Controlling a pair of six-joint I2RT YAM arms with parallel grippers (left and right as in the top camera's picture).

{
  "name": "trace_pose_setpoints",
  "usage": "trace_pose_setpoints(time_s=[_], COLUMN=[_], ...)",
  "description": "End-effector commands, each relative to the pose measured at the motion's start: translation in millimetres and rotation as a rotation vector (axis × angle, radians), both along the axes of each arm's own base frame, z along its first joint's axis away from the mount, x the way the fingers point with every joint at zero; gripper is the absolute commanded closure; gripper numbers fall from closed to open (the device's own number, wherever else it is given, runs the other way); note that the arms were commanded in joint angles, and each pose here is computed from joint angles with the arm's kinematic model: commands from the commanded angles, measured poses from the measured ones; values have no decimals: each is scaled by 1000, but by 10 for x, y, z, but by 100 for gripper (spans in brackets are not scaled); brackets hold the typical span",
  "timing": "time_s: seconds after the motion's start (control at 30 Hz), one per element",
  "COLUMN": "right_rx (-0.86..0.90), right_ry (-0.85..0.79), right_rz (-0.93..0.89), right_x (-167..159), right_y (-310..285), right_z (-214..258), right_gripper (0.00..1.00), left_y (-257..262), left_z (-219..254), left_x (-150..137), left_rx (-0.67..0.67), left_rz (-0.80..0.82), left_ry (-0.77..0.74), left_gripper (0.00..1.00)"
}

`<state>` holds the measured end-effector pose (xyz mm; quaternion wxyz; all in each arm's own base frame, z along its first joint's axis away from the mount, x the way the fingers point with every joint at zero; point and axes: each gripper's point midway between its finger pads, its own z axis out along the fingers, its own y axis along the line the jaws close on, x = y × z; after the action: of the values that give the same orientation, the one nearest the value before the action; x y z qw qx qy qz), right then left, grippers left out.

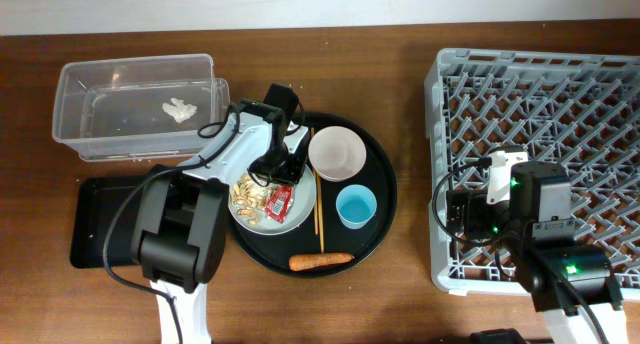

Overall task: Sort waste into correct bins and load items into the dishwasher rack
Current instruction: 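Grasp the red snack wrapper on the plate with the left gripper, then carry the red wrapper to the clear bin and release it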

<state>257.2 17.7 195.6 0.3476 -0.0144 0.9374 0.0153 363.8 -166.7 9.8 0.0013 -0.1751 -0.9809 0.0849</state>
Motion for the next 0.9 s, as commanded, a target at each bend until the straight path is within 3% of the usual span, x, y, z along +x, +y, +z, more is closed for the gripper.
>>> trace_pose_setpoints(time_s=[0.0,0.07,0.27,0.47,0.7,0.87], right_rx=[0,0,0,0,0,0], right_ry=[-22,-21,-18,-18,-18,-18], right_rz=[-6,-6,-6,-6,-6,-6], right_x=[18,18,11,11,11,11], right_y=[-14,-15,-16,-16,-16,-16], right_z=[84,83,77,77,77,77], right_gripper=[2,2,2,2,1,2], left_y=[-8,-8,190,751,1935,2250], left_z=[-77,-68,462,1346,1725,1696], left_x=[-26,-24,192,664,1341,1687], left_rx=[7,7,110,98,86,85], left_rz=[-5,-5,14,172,454,512], left_ry=[20,21,-43,-285,-562,-675], left_gripper=[93,100,100,100,100,97])
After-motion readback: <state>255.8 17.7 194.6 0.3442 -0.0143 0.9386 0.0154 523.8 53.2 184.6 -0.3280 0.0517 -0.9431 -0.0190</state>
